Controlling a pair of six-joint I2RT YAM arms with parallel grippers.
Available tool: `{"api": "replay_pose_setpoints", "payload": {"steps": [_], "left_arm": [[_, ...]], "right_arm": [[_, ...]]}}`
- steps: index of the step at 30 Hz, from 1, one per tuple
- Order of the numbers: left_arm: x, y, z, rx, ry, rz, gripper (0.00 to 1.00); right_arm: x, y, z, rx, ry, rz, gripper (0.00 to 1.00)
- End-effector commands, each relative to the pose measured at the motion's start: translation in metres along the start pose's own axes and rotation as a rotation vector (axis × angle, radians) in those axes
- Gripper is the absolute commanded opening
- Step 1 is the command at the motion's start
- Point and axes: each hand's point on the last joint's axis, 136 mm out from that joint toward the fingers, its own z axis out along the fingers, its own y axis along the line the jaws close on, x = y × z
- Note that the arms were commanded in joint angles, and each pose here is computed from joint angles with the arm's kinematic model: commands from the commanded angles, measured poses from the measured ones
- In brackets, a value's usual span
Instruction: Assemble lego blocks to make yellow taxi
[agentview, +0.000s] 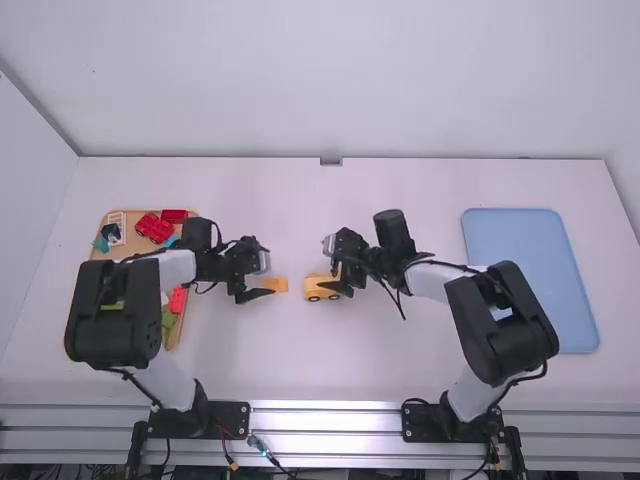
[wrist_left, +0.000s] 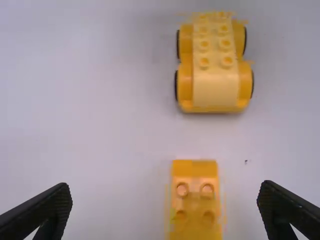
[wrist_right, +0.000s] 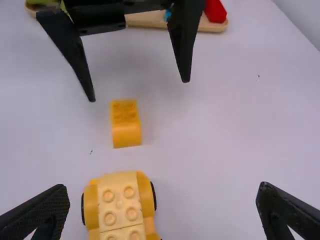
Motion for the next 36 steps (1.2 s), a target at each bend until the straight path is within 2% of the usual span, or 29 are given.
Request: {"api": "replay_pose_setpoints", "payload": {"steps": [1,7,12,20,21,24,27,30,36], "left_arm": [[-0.003,-0.007,-0.005,0.003,-0.093,-0.04,0.99],[0.013,-0.014,0.006,0.021,-0.104,-0.08,0.99],[0.018,-0.013,0.013,0.043,-0.131,-0.106,0.99],[0.029,-0.016,0.027,0.069,-0.132,-0.112,1.0],[0.03,-0.016,0.028,0.066,-0.132,-0.108,0.98],[0.032,-0.016,0.029,0.058,-0.134,-0.096,0.84],[0.033,-0.018,0.029,0.054,-0.13,-0.092,0.62],[0.032,-0.018,0.029,0.056,-0.135,-0.094,0.58],[0.03,-0.023,0.036,0.076,-0.115,-0.078,0.61]], "right_arm": [[0.001,0.006,-0.001,-0.064,-0.068,0.029,0.99],[0.012,0.011,-0.004,-0.119,-0.134,0.05,0.99],[0.028,0.013,-0.001,-0.13,-0.124,0.09,0.99],[0.033,0.02,0.003,-0.156,-0.128,0.106,0.99],[0.032,0.02,0.003,-0.158,-0.131,0.105,0.99],[0.033,0.019,0.003,-0.156,-0.128,0.105,0.99],[0.033,0.02,0.003,-0.16,-0.127,0.111,0.99],[0.033,0.02,0.003,-0.159,-0.126,0.112,0.99],[0.033,0.02,0.003,-0.16,-0.127,0.112,0.99]]}}
